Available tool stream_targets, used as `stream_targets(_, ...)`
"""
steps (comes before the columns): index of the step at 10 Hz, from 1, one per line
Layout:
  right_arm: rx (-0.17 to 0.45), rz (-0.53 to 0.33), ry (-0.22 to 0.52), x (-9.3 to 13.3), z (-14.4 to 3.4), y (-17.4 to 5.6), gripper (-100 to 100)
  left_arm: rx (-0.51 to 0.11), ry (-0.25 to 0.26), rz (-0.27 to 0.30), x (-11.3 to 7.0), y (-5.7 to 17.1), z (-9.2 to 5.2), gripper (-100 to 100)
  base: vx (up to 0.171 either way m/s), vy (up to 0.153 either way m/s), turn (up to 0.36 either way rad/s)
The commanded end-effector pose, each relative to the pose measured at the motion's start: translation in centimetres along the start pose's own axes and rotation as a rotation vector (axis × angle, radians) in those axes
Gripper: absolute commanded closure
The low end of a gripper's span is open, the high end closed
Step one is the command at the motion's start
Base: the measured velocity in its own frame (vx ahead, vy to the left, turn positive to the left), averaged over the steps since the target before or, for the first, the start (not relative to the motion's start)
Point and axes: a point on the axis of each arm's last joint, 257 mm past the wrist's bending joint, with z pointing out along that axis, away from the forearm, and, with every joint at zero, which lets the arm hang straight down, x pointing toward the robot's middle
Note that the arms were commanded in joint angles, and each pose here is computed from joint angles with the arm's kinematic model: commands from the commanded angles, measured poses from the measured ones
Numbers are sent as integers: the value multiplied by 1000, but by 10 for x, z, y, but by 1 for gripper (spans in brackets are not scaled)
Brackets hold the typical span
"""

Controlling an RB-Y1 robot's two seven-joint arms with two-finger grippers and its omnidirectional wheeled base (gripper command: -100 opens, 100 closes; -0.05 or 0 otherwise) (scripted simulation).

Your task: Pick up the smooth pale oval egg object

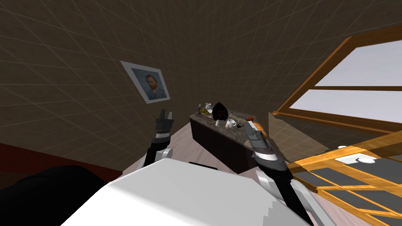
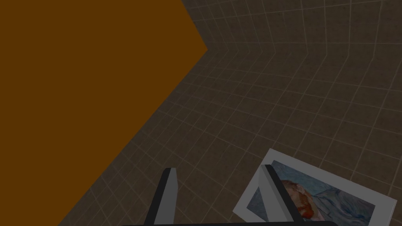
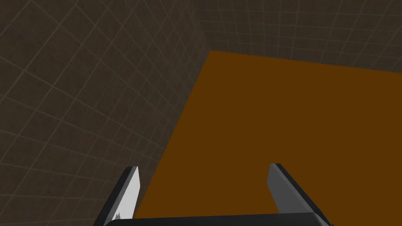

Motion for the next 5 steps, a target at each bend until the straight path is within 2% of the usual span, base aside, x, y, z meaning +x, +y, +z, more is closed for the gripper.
stream_targets(1,-26,-115,53,6,-3,1,-100,0,0,0,0,0,0,0,-44,73,12)
stream_targets(2,-45,-189,94,10,-7,-1,-100,0,0,0,0,0,0,0,-66,102,19)
stream_targets(3,-51,-224,107,14,-7,0,-100,0,0,0,0,0,0,0,-45,90,3)
stream_targets(4,-72,-309,153,20,-12,-3,-100,0,0,0,0,0,0,0,-36,106,23)
stream_targets(5,-75,-329,161,22,-13,-3,-100,0,0,0,0,0,0,0,-27,77,4)
